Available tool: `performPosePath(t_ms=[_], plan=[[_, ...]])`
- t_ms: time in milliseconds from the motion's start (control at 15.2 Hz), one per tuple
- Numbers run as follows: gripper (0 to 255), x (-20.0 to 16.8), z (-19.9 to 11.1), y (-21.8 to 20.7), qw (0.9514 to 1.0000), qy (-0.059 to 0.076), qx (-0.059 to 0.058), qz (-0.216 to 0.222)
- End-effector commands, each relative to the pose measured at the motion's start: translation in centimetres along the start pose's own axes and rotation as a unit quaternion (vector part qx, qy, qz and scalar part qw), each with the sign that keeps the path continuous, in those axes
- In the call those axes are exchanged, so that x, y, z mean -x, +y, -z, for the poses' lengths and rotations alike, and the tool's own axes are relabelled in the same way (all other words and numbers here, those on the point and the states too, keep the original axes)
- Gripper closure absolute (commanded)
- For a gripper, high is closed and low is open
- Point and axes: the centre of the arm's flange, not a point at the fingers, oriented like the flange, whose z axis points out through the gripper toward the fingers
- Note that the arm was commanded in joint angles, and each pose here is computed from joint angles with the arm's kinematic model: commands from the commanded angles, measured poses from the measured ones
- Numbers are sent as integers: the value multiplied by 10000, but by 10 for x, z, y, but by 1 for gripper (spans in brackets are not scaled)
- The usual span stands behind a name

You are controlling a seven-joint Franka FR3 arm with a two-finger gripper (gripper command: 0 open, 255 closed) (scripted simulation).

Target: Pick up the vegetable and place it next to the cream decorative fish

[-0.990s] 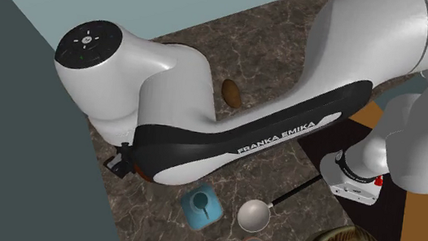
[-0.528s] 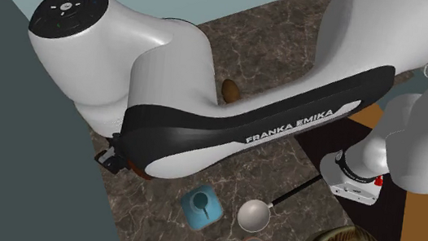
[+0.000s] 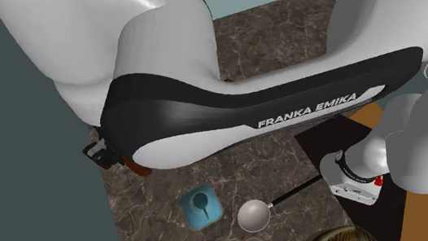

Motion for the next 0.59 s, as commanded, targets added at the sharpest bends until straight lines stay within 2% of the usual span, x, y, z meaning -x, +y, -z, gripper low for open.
performPosePath(t_ms=[0,528], plan=[[255,12,3,-4,10000,-2,2,0],[255,113,2,-35,10000,-2,2,0]])
